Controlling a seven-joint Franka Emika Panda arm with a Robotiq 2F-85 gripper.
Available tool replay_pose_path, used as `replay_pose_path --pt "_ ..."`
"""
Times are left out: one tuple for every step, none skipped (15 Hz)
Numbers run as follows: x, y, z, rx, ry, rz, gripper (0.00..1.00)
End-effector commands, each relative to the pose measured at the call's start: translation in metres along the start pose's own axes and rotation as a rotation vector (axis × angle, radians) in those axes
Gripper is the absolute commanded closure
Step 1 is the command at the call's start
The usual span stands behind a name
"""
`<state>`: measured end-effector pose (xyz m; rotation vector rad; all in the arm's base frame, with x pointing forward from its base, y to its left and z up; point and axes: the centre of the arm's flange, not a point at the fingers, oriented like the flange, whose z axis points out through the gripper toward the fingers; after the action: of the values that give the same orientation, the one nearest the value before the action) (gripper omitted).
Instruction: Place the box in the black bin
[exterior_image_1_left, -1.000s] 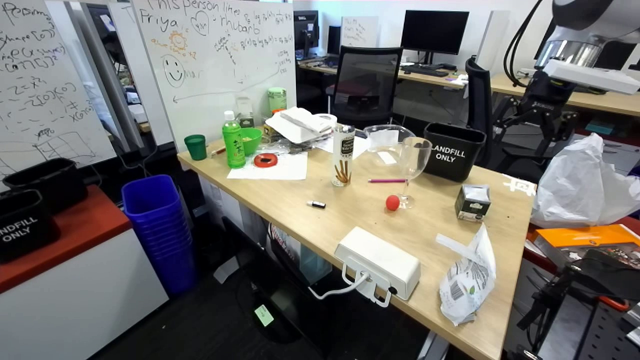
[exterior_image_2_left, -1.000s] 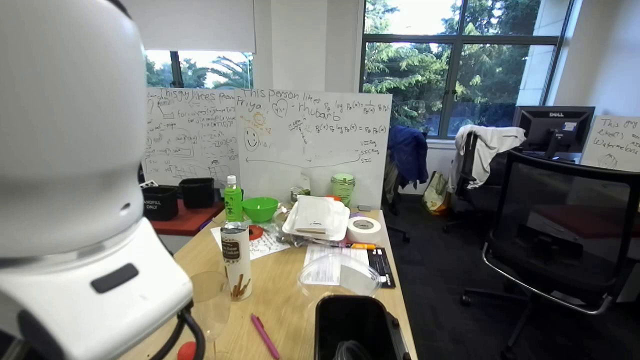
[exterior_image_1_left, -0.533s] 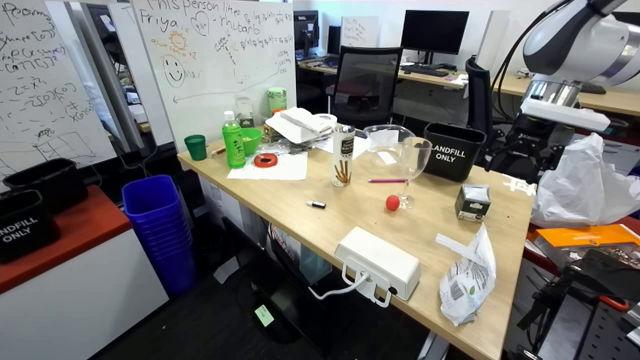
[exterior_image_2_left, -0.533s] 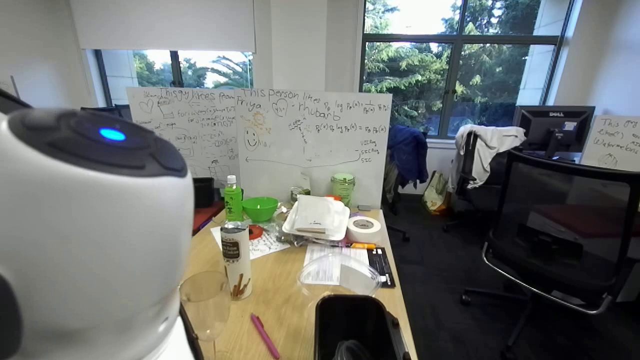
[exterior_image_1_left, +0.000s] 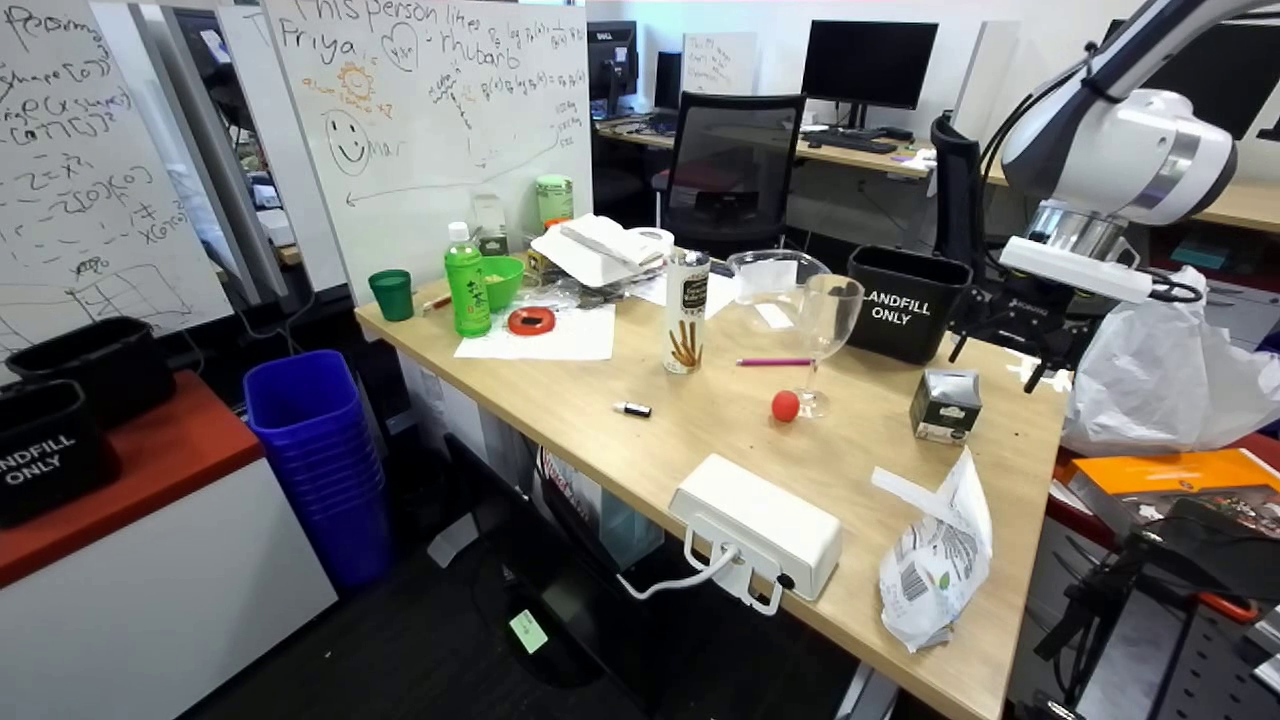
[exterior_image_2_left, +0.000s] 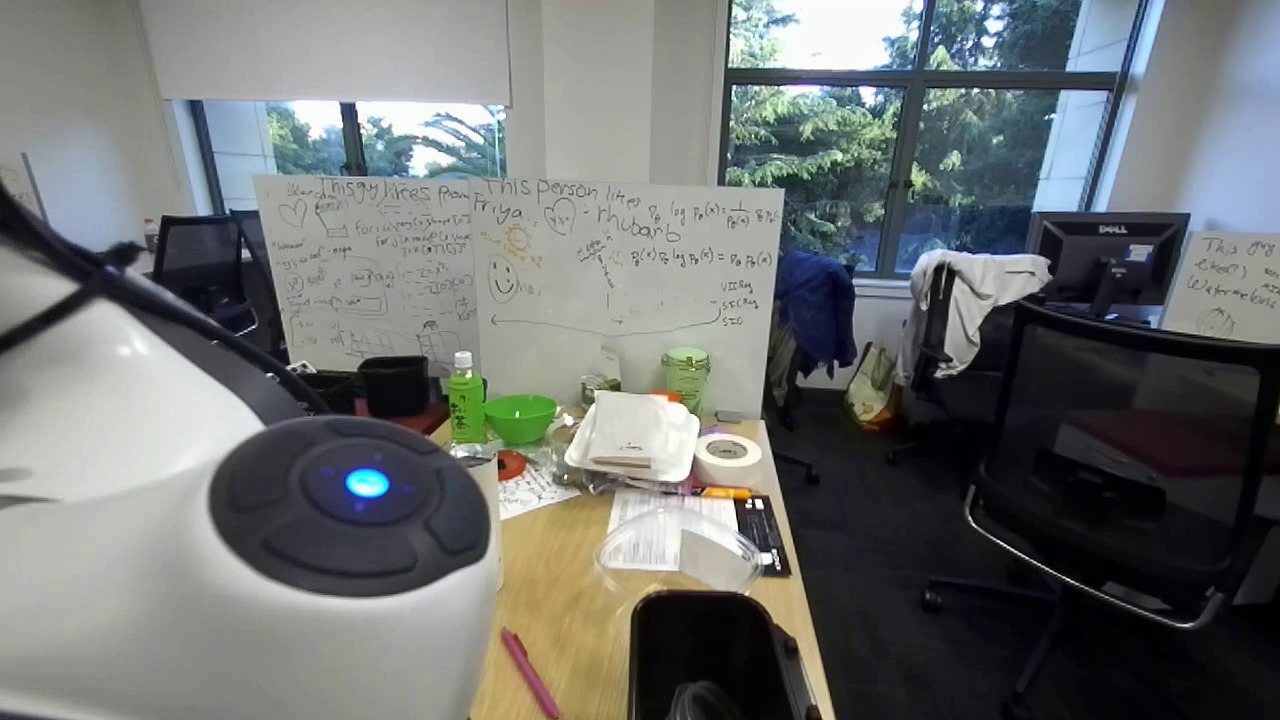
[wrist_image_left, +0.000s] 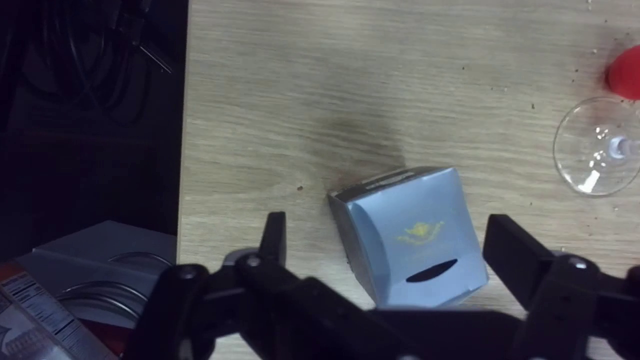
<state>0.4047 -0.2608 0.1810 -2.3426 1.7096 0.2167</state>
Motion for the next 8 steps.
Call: replay_pose_path --pt "0.023 -0.009 0.016 -0.002 0.007 0.046 0.00" --pt "0.028 -0.011 0.019 -0.008 0.012 0.049 0.00" --pt "0.031 -0.013 0.021 -0.010 0.016 0.053 0.00" --pt "0.035 -0.016 0.022 -0.010 0.018 0.055 0.00" --pt "0.037 -0.020 0.022 -0.012 0.022 0.053 0.00" --pt "0.040 -0.023 0.022 -0.013 0.026 0.052 0.00" --pt "0.042 -0.025 0.022 -0.012 0.030 0.052 0.00" --pt "0.043 -0.027 0.023 -0.013 0.029 0.053 0.00"
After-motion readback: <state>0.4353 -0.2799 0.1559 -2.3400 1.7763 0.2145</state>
